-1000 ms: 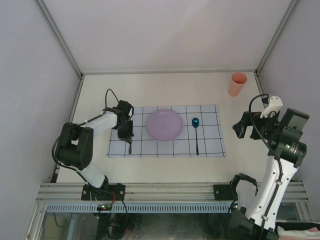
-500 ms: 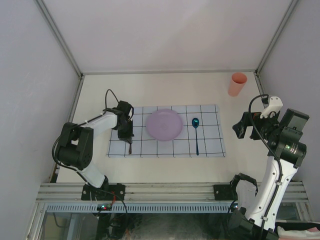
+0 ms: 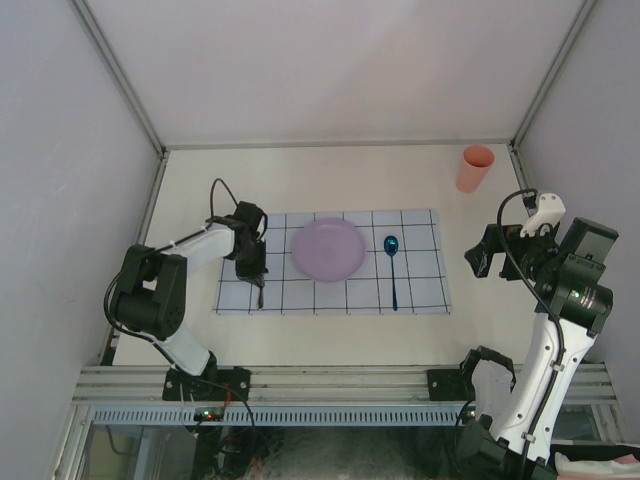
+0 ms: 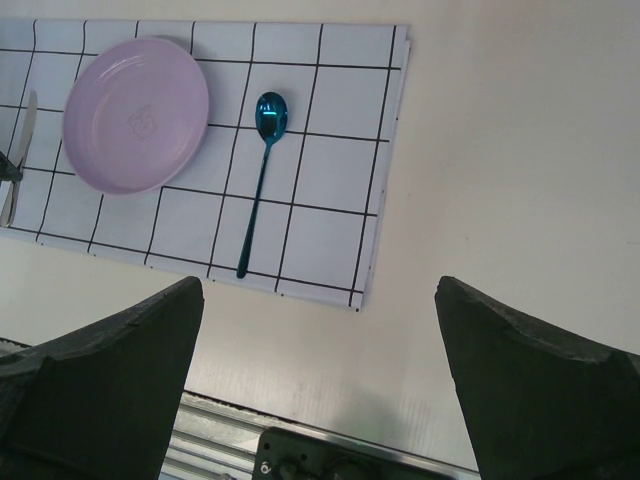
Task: Set the dinner table for one person
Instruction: Adjust the knife on the napkin.
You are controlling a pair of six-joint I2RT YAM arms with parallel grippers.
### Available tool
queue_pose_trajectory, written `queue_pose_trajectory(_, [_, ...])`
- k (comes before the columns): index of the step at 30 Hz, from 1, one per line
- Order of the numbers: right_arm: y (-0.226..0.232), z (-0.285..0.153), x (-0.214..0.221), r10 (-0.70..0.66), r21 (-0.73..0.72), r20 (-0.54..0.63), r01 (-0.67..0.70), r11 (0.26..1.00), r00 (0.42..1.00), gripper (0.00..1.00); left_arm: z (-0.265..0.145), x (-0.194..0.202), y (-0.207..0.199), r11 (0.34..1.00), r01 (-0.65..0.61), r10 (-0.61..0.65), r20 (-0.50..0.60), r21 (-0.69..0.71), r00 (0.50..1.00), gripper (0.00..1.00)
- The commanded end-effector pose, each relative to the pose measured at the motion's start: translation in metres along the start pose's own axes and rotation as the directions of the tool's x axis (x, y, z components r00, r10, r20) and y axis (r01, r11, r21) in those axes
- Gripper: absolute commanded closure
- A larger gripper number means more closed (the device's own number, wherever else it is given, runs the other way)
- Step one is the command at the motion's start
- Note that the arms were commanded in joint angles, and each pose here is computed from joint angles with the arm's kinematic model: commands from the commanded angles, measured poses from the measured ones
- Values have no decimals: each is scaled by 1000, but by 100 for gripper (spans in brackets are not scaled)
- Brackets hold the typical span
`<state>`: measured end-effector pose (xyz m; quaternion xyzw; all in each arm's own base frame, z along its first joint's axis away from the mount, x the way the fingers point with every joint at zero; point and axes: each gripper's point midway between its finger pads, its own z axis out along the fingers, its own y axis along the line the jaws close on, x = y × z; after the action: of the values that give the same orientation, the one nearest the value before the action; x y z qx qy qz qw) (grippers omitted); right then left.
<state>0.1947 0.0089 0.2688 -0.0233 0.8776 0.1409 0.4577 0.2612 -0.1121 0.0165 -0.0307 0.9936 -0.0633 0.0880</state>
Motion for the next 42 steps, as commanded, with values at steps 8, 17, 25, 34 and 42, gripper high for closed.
queue_pose_trajectory(8, [4,1,-4,-22,-26,22,23,999,1000,0,-7,-5,-7,999,-6,4,40,36,999,93])
queue_pose_trajectory(17, [5,2,-4,-19,-30,20,19,999,1000,0,-8,-5,-7,999,-6,4,43,33,999,96])
queue_pose_trajectory(25, [5,2,-3,-19,-29,20,19,999,1000,0,-7,-5,-7,999,-8,6,41,32,999,96])
queue_pose_trajectory(34, [5,0,-2,-19,-24,21,20,1000,1000,0,-4,-5,-8,999,5,-6,30,33,1000,100])
queue_pose_trajectory(42, [5,0,-1,-21,-24,18,21,999,1000,0,-4,-5,-10,999,4,-5,31,43,999,100])
